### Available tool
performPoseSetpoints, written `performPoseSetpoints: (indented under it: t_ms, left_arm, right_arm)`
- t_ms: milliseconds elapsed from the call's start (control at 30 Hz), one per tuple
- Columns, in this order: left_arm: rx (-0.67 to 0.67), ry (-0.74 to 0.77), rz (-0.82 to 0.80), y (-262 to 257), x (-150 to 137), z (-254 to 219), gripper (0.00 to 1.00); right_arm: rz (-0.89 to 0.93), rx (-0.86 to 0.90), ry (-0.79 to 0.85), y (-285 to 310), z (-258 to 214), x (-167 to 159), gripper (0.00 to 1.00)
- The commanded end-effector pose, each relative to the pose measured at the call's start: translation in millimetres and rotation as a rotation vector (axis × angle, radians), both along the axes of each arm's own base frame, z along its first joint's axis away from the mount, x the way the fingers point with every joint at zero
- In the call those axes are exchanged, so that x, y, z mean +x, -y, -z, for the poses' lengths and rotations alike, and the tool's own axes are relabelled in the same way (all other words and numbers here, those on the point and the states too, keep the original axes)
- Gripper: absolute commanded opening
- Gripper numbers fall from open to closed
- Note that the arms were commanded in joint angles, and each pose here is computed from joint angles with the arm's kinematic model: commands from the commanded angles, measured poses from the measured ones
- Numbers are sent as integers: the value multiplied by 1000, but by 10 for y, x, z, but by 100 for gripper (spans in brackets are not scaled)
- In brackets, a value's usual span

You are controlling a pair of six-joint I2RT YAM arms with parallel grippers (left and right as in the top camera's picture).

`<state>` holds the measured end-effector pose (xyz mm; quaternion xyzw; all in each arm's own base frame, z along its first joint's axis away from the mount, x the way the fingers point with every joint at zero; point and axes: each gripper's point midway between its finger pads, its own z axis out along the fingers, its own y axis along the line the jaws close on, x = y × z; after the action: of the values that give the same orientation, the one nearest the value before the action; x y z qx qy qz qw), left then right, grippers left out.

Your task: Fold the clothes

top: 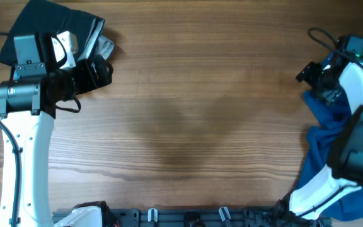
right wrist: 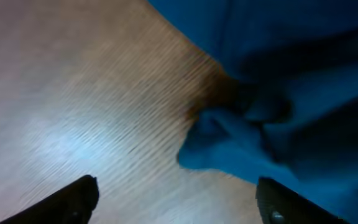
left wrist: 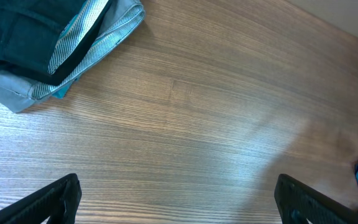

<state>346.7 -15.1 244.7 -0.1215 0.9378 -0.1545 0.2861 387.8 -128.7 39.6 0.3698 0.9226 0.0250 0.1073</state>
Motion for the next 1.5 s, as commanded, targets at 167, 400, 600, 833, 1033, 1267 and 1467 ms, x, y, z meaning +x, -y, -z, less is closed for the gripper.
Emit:
performPoseSetpoints:
  t_ms: [167, 400, 600, 833, 1033, 1267, 1467]
  left_arm:
    - [-3, 31, 3, 17, 9, -124, 100]
    - [0, 41, 2, 12, -8, -156, 100]
    - [122, 107, -124, -355, -32, -330, 100]
    - [182, 298, -212, -659, -66, -816, 100]
    - [124, 378, -149, -513, 14, -978, 100]
    - [26, 237, 170, 438, 225, -477, 85]
    - [33, 43, 471, 1492, 336, 393, 31]
  right_arm:
    - [36, -37, -4, 124, 316, 169, 62]
    - [-319, 250, 264, -752, -242, 546, 4]
    - [-939, 392, 480, -2775, -1184, 311, 4]
    - [-1635, 351, 394, -4869, -965, -1181, 40]
    - [-1400, 0, 483, -4385, -1471, -659, 58]
    - [-588, 31, 484, -2412, -1962, 129, 66]
    - [-113, 4, 344, -777, -1610, 166, 29]
